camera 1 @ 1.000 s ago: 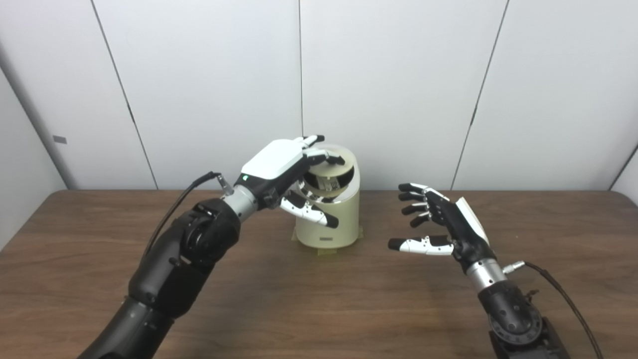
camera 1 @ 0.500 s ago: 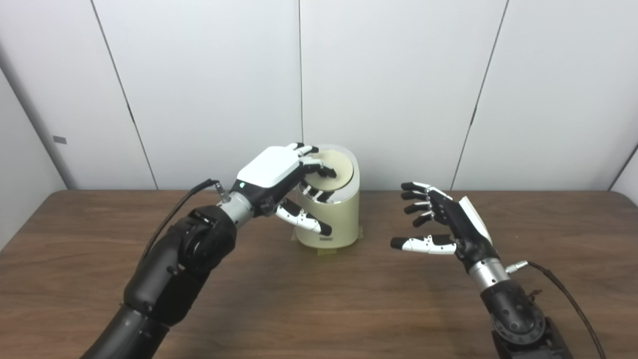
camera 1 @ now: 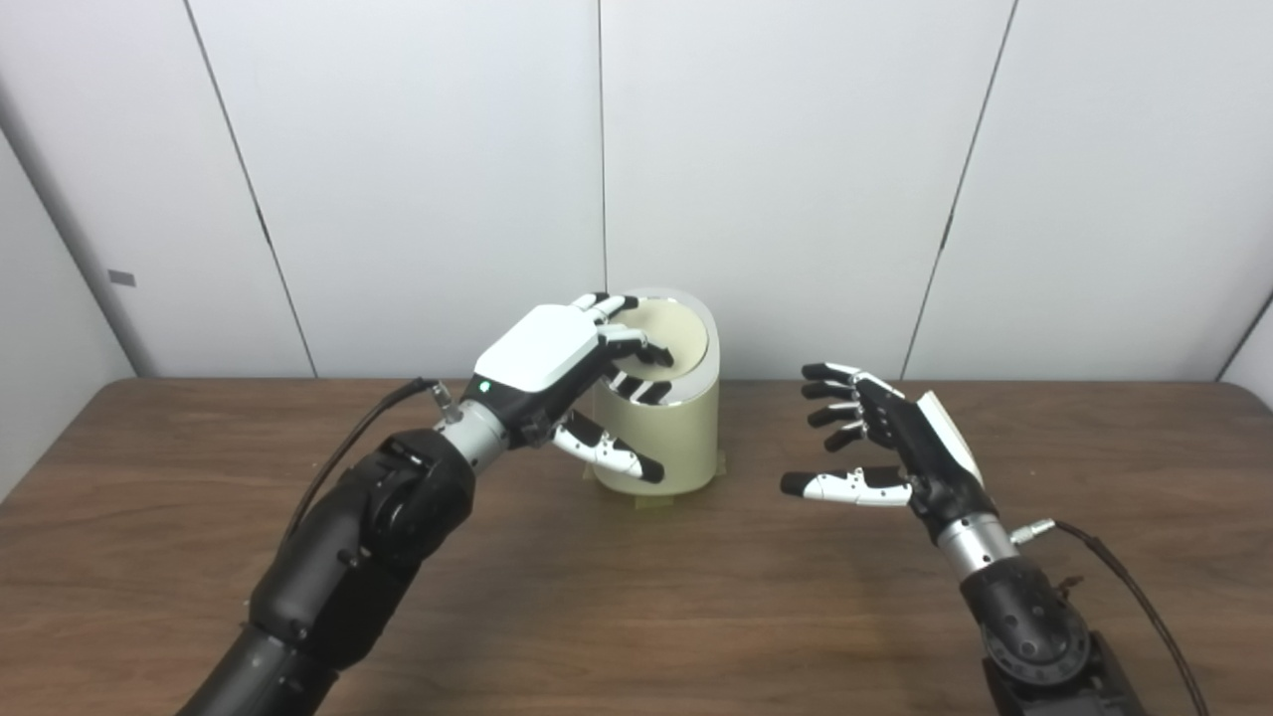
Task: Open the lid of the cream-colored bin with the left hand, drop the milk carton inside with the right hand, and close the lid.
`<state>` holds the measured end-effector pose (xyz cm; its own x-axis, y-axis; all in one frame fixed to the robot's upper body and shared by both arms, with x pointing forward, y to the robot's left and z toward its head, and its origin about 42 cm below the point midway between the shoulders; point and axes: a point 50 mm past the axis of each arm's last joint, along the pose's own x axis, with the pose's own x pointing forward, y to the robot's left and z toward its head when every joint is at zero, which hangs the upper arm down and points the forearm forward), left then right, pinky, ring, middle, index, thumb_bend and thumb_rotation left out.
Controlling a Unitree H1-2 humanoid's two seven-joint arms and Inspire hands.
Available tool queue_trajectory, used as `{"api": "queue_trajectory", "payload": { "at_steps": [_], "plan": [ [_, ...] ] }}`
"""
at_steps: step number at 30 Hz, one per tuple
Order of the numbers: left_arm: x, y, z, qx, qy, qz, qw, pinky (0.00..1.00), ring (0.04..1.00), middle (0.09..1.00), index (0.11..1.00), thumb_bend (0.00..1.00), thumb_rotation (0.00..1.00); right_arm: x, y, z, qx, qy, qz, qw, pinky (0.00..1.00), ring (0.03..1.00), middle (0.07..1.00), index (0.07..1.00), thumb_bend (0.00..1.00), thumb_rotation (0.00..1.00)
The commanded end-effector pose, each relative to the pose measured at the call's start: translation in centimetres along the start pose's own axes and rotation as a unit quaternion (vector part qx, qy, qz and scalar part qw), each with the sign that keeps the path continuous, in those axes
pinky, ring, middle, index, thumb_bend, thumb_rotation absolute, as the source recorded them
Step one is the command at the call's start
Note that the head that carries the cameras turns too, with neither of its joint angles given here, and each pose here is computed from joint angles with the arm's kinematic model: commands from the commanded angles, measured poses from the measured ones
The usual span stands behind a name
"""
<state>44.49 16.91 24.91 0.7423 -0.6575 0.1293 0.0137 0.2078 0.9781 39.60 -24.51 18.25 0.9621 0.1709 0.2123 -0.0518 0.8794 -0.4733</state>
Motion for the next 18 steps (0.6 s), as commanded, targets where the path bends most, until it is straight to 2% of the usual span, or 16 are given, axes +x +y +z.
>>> {"api": "queue_trajectory", "payload": {
  "at_steps": [1, 6, 10, 13, 18],
  "plan": [
    [0.3, 0.3, 0.3, 0.045, -0.014, -0.028, 0.999, 1.00, 0.986, 0.758, 0.757, 1.00, 0.44, 1.1, -1.3, 1.8, -0.005, -0.046, -0.015, 0.999, 0.54, 0.669, 0.756, 0.787, 0.79, 0.29],
    [0.1, -0.3, 0.8, 0.072, -0.025, -0.051, 0.996, 1.00, 0.993, 0.752, 0.746, 1.00, 0.45, 1.0, -1.4, 1.8, -0.004, -0.044, -0.015, 0.999, 0.55, 0.671, 0.757, 0.787, 0.79, 0.31],
    [-0.1, -0.5, 0.8, 0.068, -0.024, -0.057, 0.996, 1.00, 0.982, 0.737, 0.734, 1.00, 0.44, 0.9, -1.4, 1.8, -0.004, -0.044, -0.017, 0.999, 0.55, 0.670, 0.754, 0.784, 0.80, 0.31],
    [-0.2, -0.1, 0.7, 0.058, -0.022, -0.032, 0.998, 1.00, 0.972, 0.736, 0.734, 1.00, 0.45, 0.8, -1.4, 1.7, -0.005, -0.043, -0.019, 0.999, 0.55, 0.673, 0.754, 0.784, 0.79, 0.29],
    [-0.7, 1.0, -0.2, -0.017, -0.011, 0.059, 0.998, 1.00, 0.959, 0.762, 0.770, 1.00, 0.42, 0.8, -1.5, 1.7, -0.010, -0.041, -0.019, 0.999, 0.55, 0.676, 0.757, 0.788, 0.78, 0.28]
  ]
}}
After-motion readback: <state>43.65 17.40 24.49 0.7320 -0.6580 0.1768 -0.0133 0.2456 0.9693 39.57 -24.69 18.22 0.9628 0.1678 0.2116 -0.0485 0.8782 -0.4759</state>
